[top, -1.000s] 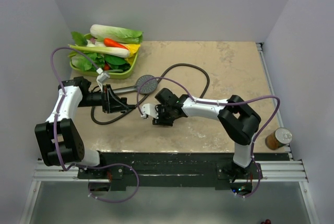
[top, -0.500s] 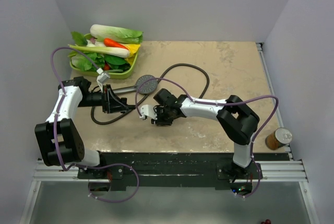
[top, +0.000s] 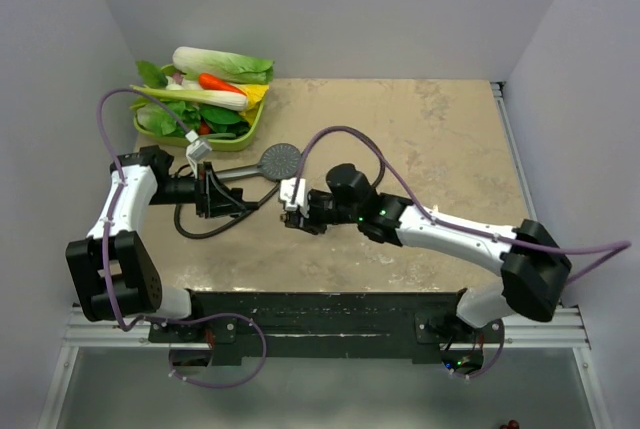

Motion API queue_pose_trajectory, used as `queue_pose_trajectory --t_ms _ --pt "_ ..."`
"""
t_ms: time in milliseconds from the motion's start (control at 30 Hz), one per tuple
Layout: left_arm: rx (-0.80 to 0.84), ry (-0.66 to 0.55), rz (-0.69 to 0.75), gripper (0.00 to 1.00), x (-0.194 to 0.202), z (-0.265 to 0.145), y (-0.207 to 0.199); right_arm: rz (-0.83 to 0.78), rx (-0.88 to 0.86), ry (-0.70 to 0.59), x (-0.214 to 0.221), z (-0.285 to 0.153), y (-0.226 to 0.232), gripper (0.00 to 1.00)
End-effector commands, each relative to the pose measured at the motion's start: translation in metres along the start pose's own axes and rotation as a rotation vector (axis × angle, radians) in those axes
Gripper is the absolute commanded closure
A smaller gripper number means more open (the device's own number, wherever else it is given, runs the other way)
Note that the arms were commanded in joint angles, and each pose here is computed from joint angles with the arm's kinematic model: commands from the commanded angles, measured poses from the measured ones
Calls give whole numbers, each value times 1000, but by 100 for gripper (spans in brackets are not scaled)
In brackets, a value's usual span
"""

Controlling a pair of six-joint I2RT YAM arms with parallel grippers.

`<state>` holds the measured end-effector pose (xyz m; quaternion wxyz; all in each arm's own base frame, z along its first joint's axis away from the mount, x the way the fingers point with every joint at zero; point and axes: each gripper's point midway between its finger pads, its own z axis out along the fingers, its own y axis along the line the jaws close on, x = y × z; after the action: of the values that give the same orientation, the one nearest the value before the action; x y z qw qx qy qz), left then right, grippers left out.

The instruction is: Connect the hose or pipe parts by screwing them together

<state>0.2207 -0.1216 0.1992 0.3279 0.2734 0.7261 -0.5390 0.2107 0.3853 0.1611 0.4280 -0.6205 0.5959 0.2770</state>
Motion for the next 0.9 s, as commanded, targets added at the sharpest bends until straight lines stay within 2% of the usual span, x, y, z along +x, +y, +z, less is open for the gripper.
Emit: queue_pose_trajectory --t_ms 0,100,167,200,300,400,500,633,867 --pt "18 -36 111 100 -20 0 -15 126 36 -450 -91 -35 1 95" --pt "22 -31 154 100 -26 1 -24 186 37 -524 -93 -40 5 95" --pt "34 -15 195 100 -29 4 -33 218 -5 -528 -93 -34 10 96" --pt "39 -11 218 100 -31 5 -38 236 -12 -601 -108 -41 10 95" --pt "61 2 267 100 -35 9 -51 341 -52 -655 -97 -35 14 94" --pt "64 15 282 100 -36 10 -55 356 -69 -561 -85 -14 14 91" --pt "61 45 295 100 -30 12 -56 342 -16 -573 -90 -20 6 91" --pt "64 103 303 100 -18 17 -56 307 12 -528 -91 -20 -1 92" --pt "53 149 329 100 -12 18 -55 151 91 -404 -89 -13 2 92"
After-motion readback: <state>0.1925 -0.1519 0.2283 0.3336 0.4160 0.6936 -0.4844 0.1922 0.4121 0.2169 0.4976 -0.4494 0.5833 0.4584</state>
